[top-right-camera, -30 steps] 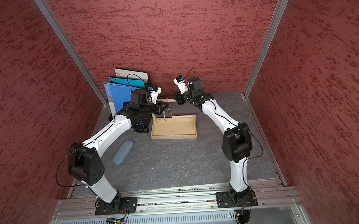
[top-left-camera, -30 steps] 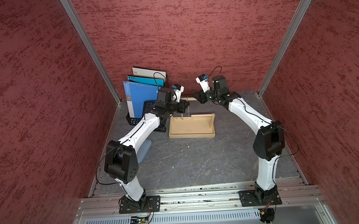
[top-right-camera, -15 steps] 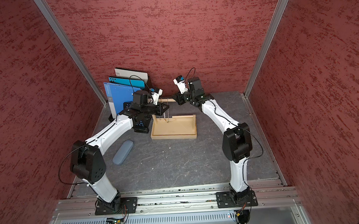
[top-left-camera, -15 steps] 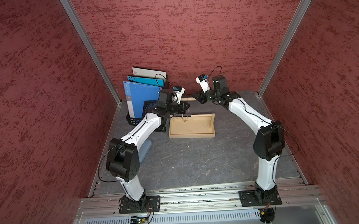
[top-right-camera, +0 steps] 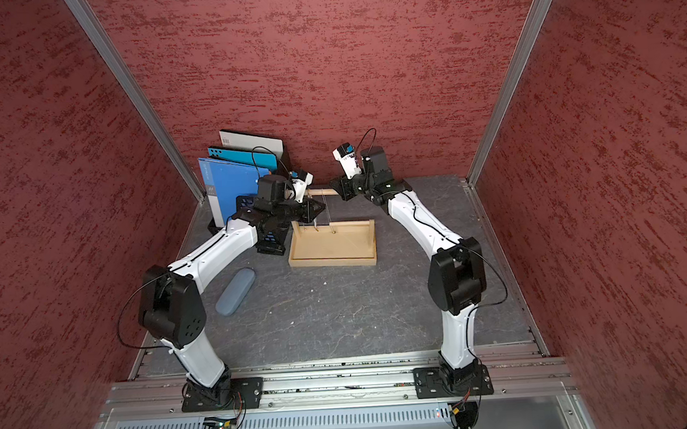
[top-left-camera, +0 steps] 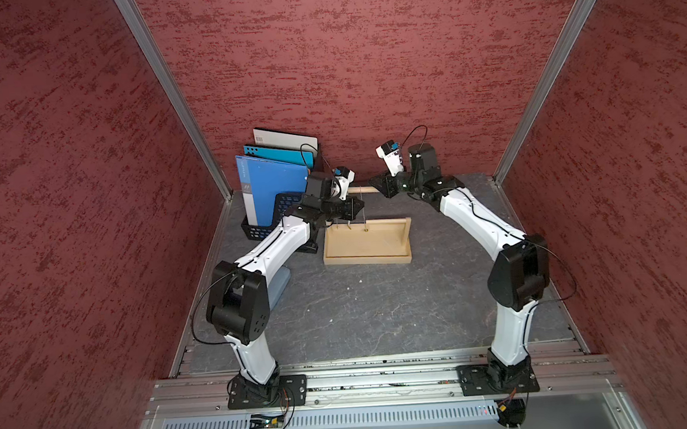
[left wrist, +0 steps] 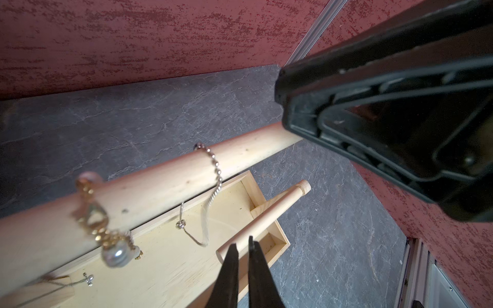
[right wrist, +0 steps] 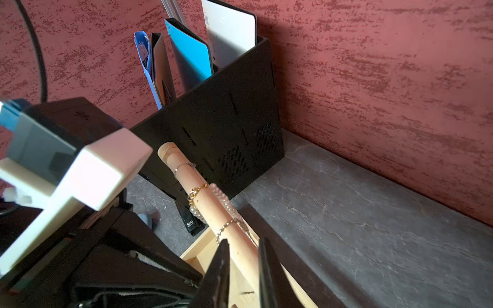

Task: Hang the necklace on the jewelry display stand
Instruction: Hang the necklace on the stand.

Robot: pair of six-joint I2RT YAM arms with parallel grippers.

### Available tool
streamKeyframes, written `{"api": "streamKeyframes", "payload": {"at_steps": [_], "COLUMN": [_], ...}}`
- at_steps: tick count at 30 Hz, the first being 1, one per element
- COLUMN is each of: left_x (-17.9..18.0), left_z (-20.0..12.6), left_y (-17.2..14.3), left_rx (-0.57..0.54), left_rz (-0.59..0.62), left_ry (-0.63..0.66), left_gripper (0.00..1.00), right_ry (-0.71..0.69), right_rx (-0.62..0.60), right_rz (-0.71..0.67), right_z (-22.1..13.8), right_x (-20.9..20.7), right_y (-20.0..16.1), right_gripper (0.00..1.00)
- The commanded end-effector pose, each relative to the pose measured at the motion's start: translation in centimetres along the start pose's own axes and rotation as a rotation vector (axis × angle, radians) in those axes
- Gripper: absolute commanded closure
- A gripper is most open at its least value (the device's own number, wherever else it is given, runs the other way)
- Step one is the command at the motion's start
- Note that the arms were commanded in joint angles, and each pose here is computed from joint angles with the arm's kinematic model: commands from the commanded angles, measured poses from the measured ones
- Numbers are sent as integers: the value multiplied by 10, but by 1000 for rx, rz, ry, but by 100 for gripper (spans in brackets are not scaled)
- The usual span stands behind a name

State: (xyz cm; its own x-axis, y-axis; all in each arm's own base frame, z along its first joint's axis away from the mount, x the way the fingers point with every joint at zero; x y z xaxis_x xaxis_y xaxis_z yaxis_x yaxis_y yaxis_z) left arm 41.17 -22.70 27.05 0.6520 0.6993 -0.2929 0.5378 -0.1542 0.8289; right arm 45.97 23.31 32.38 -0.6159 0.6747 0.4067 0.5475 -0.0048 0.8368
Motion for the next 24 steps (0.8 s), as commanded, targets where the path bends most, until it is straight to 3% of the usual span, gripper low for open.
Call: {"api": "streamKeyframes", "payload": {"at_steps": [1, 9, 18, 24], "left_x": [0, -4, -17, -33], "left_z": [4, -6, -42, -80], "left_y": [6, 14, 35, 53], "left_rx": [-24, -43, -113, -191], "left_rz": [27, 60, 139, 208], "left_ry": [-3, 7, 39, 54], "left_gripper": [87, 81, 59, 53], "right_ry": [0, -20, -92, -193], "right_rx": [-56, -95, -153, -222], "right_rz": [-25, -23, -6, 15], "right_z": [-14, -24, -47, -77], "right_x": [12, 14, 17, 17], "right_y": [14, 18, 15, 9], "right_gripper": [77, 74, 64, 59]}}
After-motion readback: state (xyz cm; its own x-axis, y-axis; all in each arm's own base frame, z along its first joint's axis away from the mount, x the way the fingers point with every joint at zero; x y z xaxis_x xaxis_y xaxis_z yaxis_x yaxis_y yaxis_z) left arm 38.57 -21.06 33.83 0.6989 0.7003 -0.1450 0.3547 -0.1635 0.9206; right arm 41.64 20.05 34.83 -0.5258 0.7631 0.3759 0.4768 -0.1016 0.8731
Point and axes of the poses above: each gripper's point midway between its finger pads, its own z axis out along the fingers, its own x axis along the line the jaws close on, y = z × x, the point moved 7 cm from there along -z, back along the fingers, and after that the axes turned 10 degrees about z, right-handed, at the moved point
